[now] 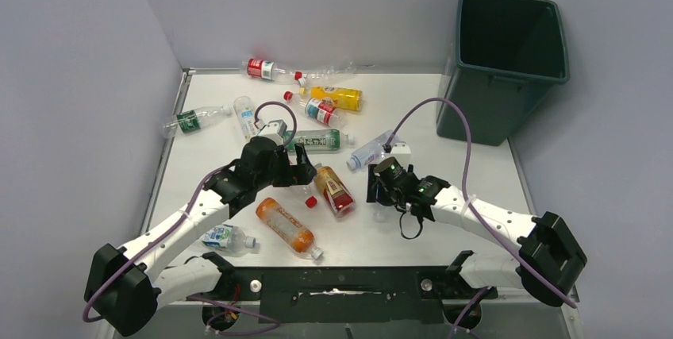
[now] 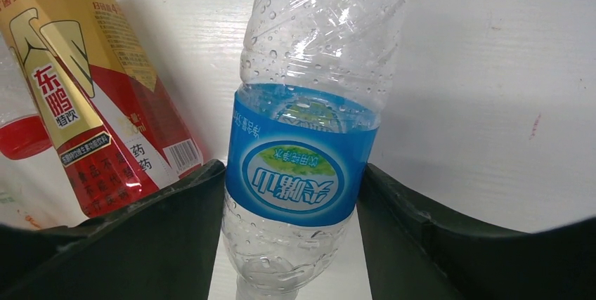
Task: Put the plastic bottles in the bin
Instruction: Pick up the plastic bottle at the center of the board.
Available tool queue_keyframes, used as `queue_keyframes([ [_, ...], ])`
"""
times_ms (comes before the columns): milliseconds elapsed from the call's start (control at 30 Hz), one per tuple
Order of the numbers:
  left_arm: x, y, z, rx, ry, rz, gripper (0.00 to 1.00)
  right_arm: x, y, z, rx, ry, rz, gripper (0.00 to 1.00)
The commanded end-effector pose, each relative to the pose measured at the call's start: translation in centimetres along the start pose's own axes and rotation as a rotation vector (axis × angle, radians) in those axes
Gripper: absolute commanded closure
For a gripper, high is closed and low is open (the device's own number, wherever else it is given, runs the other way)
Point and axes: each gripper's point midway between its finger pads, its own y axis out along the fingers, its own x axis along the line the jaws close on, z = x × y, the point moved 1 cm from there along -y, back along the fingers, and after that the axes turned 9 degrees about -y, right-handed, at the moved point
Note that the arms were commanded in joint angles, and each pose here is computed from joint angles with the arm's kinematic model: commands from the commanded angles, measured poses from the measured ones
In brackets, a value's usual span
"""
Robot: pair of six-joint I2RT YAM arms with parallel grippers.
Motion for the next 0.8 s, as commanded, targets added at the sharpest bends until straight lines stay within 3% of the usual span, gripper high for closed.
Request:
queue_keyframes([
  [0, -2.24, -0.29, -2.14, -0.066, 0.005, 0.066, 0.02, 0.82, -1.43, -2.65, -0.089, 0.020, -0.032, 0.37],
  [767, -2.23, 0.42, -1.70, -0.049, 0.006, 0.059, 0.02, 0.93, -1.69, -2.47, -0.103, 0.015, -0.054, 0.38],
])
